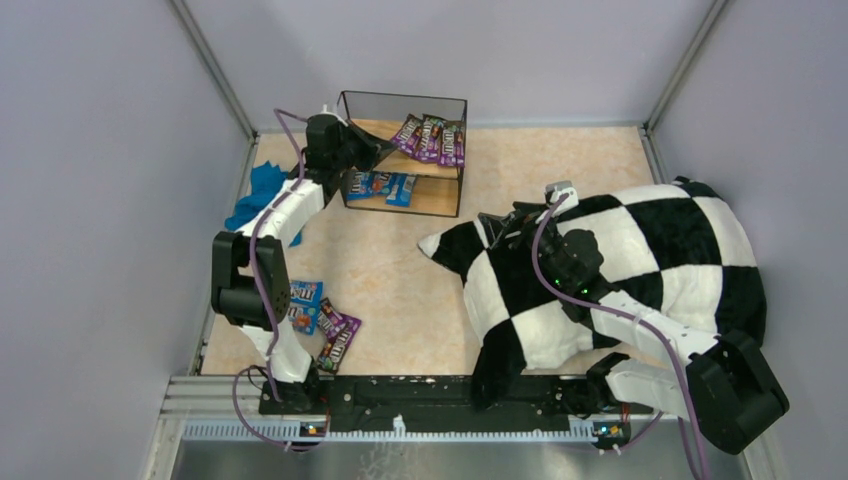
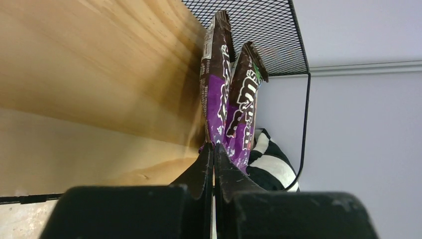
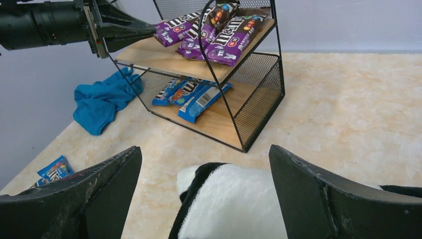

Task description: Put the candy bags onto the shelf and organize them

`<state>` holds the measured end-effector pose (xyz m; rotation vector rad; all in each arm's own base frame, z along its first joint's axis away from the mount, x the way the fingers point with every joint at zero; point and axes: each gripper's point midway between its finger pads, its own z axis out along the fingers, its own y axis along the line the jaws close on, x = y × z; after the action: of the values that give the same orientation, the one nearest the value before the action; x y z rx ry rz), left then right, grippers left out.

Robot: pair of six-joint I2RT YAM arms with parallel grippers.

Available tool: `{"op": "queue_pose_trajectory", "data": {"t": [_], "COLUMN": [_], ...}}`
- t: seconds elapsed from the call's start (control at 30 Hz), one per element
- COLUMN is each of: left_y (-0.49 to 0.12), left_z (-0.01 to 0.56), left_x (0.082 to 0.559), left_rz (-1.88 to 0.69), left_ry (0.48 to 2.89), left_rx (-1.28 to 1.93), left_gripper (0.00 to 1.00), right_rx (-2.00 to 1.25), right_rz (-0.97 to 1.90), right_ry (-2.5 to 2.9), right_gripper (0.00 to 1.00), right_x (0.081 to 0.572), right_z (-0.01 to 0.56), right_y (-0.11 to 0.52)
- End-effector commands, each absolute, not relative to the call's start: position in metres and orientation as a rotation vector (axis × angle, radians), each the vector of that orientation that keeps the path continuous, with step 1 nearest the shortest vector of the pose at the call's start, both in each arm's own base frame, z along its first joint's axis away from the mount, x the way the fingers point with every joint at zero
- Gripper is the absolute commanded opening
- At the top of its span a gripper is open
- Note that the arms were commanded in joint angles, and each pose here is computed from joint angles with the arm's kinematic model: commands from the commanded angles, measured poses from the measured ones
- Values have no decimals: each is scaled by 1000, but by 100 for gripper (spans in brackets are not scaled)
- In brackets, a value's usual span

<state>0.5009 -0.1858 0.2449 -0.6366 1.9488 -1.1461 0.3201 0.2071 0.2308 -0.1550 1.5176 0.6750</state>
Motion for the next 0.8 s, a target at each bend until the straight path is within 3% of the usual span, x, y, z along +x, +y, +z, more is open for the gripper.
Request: {"op": "queue_pose_trajectory", "data": {"t": [0.0,0.77], "left_y": [-184,-188], "left_z": [282,237], "left_x": [498,493], "left_rz": [-1213,-1341], "left_ry": [1826,1851], "left_rx": [-581,-750], "left_gripper": [0,0], "right_rx": [-149,-152], "right_rz": [685,690], "right_ry": [1453,1453], "right_gripper": [99,99], "right_x": [322,322], "right_z": [249,249], "right_y": [205,206]}}
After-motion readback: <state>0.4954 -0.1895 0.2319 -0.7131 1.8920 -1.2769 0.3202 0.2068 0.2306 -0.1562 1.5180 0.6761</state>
